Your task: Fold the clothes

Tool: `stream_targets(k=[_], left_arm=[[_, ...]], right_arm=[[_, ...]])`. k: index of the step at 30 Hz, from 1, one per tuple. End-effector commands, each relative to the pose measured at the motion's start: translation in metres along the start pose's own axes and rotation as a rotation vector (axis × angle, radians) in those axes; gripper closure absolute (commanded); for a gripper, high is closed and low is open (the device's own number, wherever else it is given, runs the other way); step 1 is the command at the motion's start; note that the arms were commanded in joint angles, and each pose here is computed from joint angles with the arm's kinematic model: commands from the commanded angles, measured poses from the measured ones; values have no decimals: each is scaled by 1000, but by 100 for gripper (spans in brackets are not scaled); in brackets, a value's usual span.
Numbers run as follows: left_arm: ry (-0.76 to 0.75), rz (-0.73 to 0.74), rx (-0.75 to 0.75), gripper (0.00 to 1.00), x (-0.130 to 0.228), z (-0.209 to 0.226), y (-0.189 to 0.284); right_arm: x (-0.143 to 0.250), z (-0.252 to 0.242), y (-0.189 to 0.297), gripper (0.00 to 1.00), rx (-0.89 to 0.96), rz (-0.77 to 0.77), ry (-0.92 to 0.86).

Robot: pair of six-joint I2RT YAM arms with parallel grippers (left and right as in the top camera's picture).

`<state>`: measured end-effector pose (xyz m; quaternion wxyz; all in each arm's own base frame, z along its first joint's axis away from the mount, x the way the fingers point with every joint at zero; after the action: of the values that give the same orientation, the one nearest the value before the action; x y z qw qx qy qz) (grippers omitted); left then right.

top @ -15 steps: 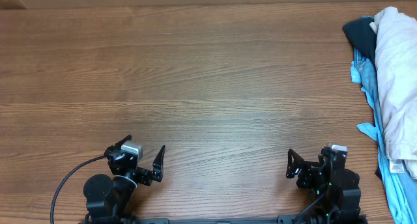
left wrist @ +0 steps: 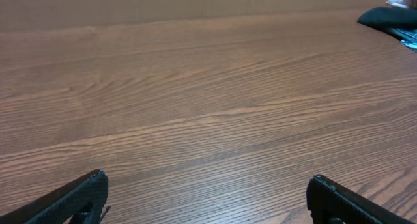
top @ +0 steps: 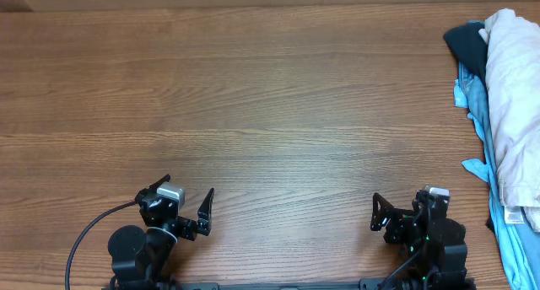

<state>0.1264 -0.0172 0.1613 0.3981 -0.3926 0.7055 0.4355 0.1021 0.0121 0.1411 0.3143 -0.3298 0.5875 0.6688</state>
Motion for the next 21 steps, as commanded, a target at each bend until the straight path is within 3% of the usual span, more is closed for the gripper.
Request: stream_targets(k=[1,13,16,21], left_arm=[[9,1,19,0,2,-1,0],[2,-17,31,0,-1,-2,0],[51,29,128,0,4,-9,0],[135,57,212,0,5,-15,1]], right_arm=[[0,-2,0,0,18,-12,-1],[-1,-5,0,0,65,-19,34],[-9,-17,2,0,239,-74,61],[-17,-16,3,0,239,-132,50]])
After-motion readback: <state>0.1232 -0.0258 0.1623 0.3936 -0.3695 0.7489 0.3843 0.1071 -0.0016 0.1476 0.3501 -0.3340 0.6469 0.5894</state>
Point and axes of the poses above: each gripper's point midway between its finger pads, its own y axis back along the fingers, its own z axis along the line the jaws close on, x = y × z, the point moved 10 cm from there along y, back along the fingers, and after that the axes turned 14 degrees about y, right-handed, at the moved point
